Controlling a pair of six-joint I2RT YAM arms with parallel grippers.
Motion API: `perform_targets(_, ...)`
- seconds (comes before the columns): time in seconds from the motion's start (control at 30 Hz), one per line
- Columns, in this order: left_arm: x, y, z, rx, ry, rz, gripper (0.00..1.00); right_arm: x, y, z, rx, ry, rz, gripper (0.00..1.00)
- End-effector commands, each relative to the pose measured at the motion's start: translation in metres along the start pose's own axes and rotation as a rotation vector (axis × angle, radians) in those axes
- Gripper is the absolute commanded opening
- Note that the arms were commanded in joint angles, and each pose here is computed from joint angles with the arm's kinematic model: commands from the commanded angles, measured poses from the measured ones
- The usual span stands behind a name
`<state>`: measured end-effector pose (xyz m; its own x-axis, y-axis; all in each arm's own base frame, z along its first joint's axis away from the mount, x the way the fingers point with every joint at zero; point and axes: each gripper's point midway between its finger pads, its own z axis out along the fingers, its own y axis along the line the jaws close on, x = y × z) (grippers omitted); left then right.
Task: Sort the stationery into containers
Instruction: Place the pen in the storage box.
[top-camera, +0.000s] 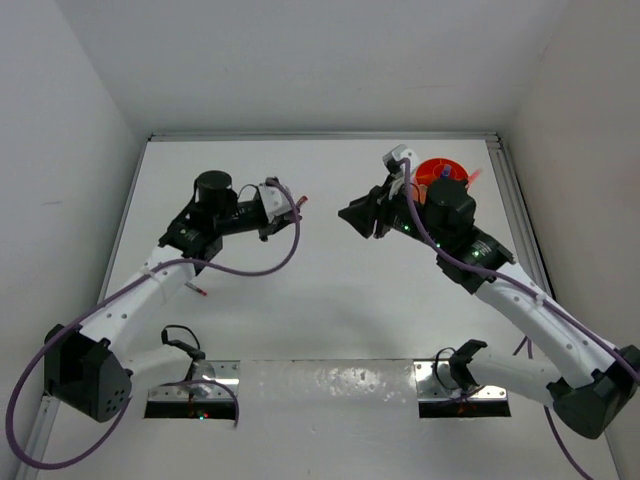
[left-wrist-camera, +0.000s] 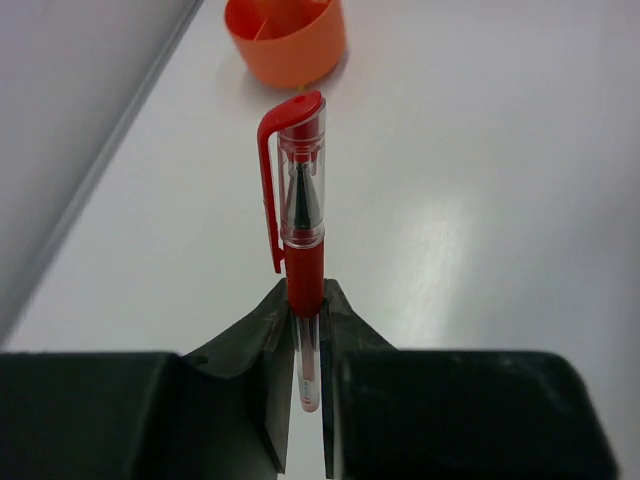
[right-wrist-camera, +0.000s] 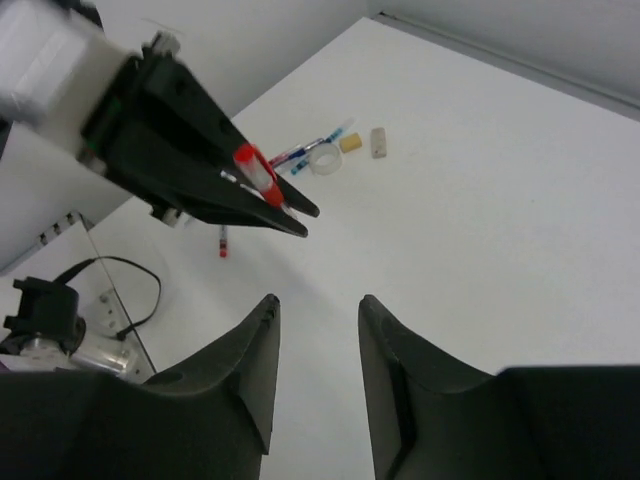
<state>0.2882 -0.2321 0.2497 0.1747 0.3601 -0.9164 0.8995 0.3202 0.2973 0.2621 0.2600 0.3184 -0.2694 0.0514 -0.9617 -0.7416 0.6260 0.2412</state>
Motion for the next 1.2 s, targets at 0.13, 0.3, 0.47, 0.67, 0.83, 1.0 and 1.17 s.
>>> perform_targets(0.13, -0.075, -0.028, -0.003, 0.243, -0.271, -0.372, 0.00, -0.018, 0.035, 0.030, -0.158, -0.098, -0.067, 0.51)
perform_targets(0.3, -0.076, -0.027, -0.001, 0.228, -0.270, -0.400, 0.00, -0.025, 0.050, 0.047, -0.209, -0.133, -0.046, 0.56)
perform_targets(0.47, -0.079, -0.029, -0.004, 0.225, -0.273, -0.380, 0.00, -0.037, 0.049, 0.059, -0.189, -0.189, -0.013, 0.50)
perform_targets(0.67, -0.077, -0.030, -0.004, 0.224, -0.268, -0.386, 0.00, -0.043, 0.045, 0.067, -0.169, -0.229, 0.034, 0.43)
perform_targets(0.83, -0.076, -0.028, -0.004, 0.217, -0.273, -0.348, 0.00, -0.051, 0.046, 0.072, -0.175, -0.257, 0.047, 0.37)
perform_targets(1.0, -0.080, -0.025, -0.005, 0.209, -0.287, -0.331, 0.00, -0.051, 0.047, 0.078, -0.180, -0.253, 0.059, 0.18)
perform_targets(1.17, -0.080, -0.018, -0.006, 0.179, -0.285, -0.340, 0.00, -0.049, 0.043, 0.079, -0.157, -0.238, 0.051, 0.00)
